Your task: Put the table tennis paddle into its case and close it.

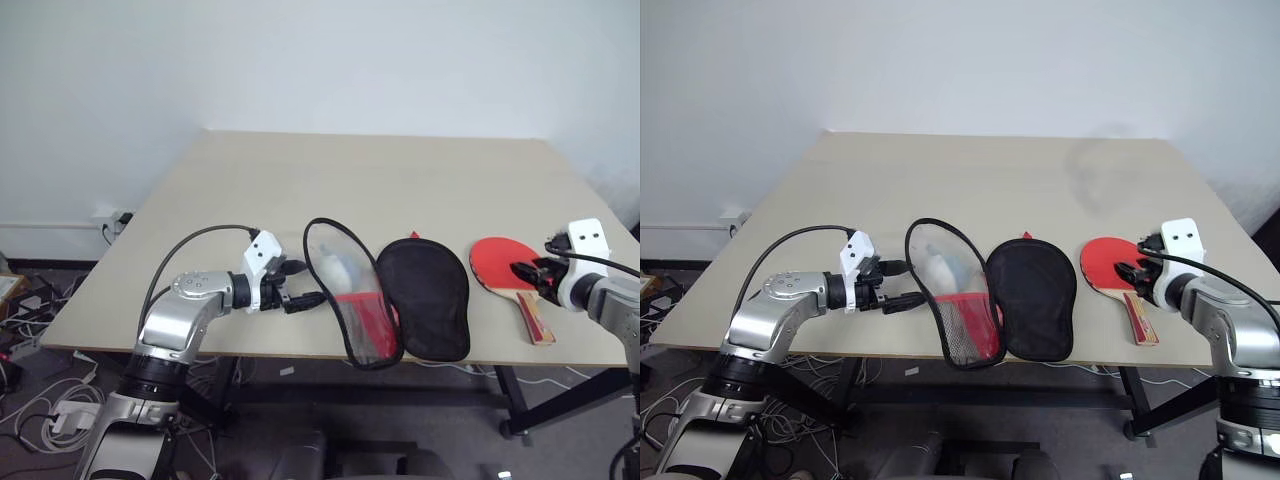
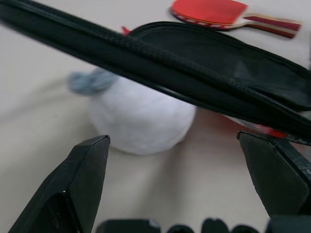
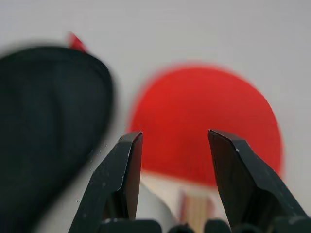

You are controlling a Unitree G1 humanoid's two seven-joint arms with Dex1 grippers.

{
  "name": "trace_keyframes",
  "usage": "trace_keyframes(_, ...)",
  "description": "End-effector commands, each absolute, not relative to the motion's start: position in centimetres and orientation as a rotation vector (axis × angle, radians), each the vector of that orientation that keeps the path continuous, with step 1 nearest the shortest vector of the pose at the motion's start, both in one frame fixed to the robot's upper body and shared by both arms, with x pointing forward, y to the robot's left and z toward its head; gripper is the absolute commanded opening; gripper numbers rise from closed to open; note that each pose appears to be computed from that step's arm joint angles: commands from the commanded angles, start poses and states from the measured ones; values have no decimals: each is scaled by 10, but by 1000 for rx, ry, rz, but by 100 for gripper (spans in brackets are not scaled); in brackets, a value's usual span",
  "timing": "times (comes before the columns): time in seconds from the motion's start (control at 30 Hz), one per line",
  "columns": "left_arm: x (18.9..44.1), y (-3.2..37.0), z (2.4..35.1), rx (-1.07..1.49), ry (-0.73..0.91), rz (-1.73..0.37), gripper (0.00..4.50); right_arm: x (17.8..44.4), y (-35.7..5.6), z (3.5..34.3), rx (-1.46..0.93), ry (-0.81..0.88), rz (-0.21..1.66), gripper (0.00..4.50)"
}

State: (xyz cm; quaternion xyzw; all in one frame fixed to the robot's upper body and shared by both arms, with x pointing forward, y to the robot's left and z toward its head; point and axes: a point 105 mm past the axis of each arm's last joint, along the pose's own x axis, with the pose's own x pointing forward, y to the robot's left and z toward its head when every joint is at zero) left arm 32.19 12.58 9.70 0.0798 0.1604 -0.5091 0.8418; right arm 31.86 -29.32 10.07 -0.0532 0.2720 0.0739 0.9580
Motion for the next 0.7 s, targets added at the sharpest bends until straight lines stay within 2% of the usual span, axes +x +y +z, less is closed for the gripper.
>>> trace_keyframes(0.03, 319, 116, 112, 205, 299, -1137, 447, 317, -294, 111, -92, 539, 147, 235)
trace_keyframes(0.7, 324, 111, 108, 201, 294, -1140, 447, 301, -318, 74, -94, 735, 33, 235)
